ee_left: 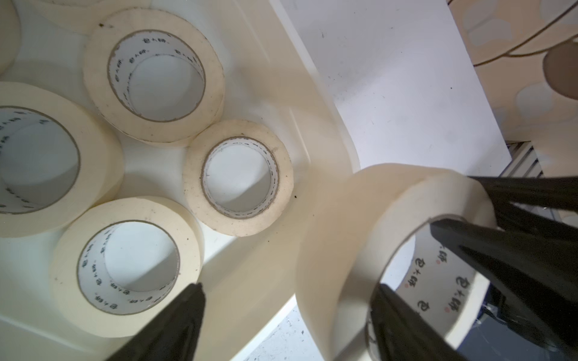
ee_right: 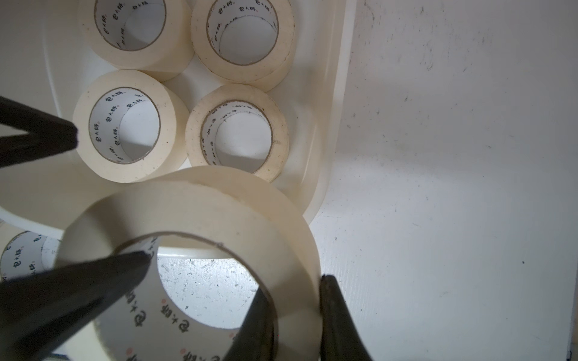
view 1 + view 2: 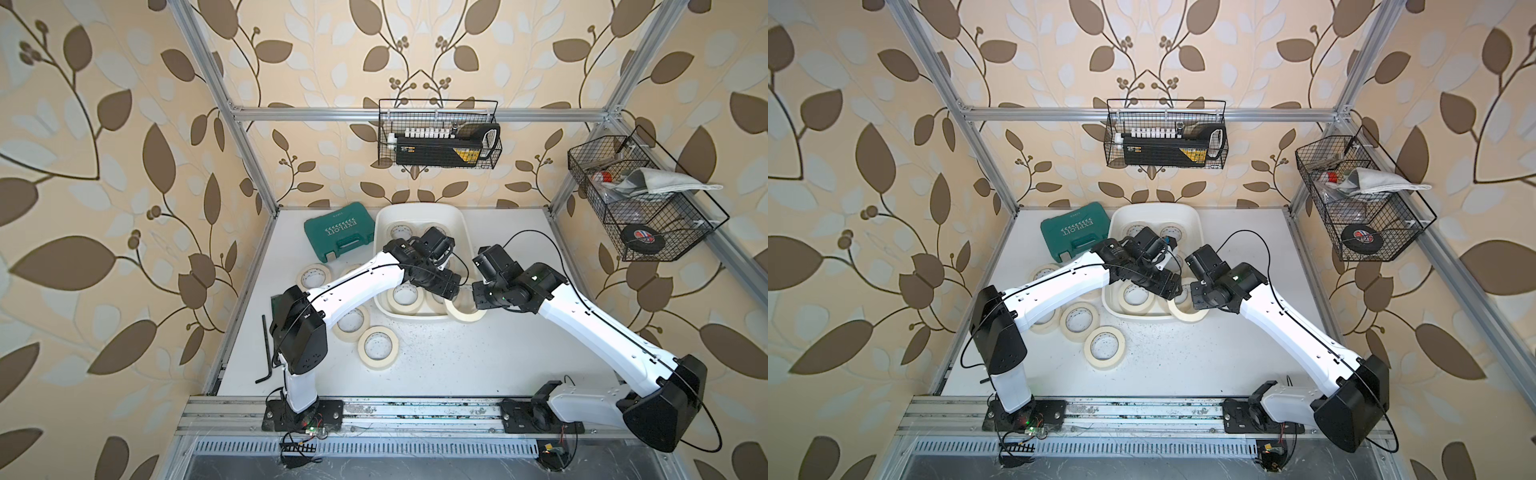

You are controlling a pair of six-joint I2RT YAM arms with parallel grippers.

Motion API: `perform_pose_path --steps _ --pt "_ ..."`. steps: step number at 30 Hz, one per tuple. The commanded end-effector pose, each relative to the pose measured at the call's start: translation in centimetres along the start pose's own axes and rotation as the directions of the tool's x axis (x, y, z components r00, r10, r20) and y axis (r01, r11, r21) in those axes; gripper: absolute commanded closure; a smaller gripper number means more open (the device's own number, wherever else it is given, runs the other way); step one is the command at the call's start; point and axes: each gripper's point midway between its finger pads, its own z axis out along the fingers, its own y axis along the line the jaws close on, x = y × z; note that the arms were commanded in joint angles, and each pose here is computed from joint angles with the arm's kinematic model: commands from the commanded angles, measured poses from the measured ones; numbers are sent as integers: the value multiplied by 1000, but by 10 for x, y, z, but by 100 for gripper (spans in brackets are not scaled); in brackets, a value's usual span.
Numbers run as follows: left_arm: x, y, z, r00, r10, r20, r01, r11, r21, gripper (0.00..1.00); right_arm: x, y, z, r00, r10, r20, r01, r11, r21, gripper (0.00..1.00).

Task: Take out the art tape in the storage box
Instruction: Pick up the art tape from the storage box.

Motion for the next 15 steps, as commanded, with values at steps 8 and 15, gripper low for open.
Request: perform_pose_path --steps 8,15 --pt "-5 -14 -3 1000 2 22 -3 999 34 83 -3 3 -8 999 40 23 -40 998 -41 77" --pt "13 -10 -9 999 -24 -29 24 999 26 93 -6 6 -26 997 56 59 -50 994 -95 44"
